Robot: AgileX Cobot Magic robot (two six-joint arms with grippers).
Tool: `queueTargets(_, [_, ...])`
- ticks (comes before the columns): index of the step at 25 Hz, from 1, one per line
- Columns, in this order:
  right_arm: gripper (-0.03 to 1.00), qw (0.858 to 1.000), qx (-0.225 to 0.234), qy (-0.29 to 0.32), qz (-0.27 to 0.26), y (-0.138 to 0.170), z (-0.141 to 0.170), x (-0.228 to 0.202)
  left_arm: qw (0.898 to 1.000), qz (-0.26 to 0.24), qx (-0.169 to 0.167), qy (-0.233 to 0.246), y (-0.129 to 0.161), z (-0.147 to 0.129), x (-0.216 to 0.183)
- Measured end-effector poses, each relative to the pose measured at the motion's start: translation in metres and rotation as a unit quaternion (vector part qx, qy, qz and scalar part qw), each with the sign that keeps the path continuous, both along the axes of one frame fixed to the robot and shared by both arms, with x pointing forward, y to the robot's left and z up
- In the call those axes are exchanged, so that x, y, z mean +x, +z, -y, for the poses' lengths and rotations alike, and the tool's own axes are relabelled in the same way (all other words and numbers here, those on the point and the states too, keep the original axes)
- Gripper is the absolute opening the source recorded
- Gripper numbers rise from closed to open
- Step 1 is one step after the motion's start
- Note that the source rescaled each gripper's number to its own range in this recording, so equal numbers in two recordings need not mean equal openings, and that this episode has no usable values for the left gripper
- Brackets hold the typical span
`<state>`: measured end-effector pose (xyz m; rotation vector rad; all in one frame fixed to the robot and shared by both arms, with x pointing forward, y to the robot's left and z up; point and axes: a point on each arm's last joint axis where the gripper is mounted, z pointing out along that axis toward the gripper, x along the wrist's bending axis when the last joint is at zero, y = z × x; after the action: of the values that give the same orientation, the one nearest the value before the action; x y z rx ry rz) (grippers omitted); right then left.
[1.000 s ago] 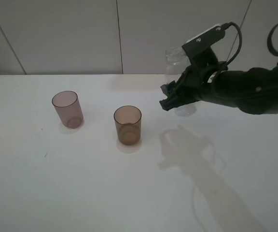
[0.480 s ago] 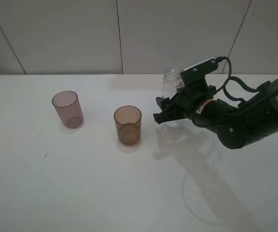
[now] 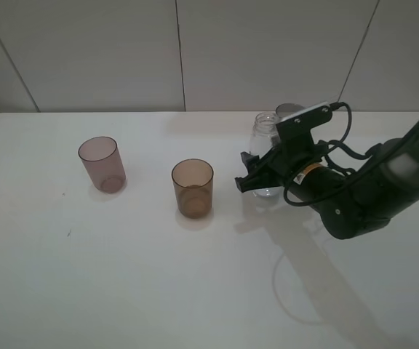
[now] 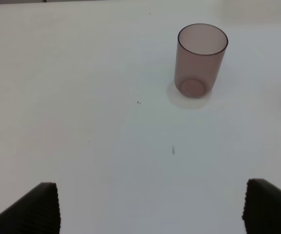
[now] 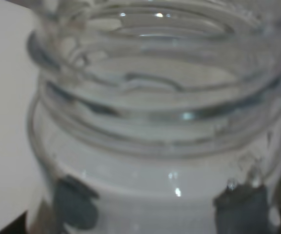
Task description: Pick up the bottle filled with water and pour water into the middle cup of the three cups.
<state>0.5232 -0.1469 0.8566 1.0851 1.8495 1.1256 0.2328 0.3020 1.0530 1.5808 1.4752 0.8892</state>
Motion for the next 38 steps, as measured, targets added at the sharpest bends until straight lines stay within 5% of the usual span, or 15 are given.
queueTargets(3, [0.78,1.0,0.004,-0.014,0.001,0.0,0.002,0.001,1.0,0.0,0.0,0.0,0.0,0.0,0.0])
queueTargets(6, [0.95,1.0,0.007,-0.021,0.003,0.003,0.003,0.001,1.0,0.0,0.0,0.0,0.0,0.0,0.0])
queueTargets(23, [1.0,0.991,0.088,-0.022,0.095,0.118,0.016,-0.022,1.0,0.0,0.0,0.0,0.0,0.0,0.0])
queueTargets(30, [1.0,0.991,0.104,-0.079,-0.017,0.153,0.061,-0.042,1.0,0.0,0.0,0.0,0.0,0.0,0.0])
queueTargets(38, [1.0,0.97,0.102,-0.177,-0.135,0.187,0.134,-0.1,1.0,0.0,0.0,0.0,0.0,0.0,0.0])
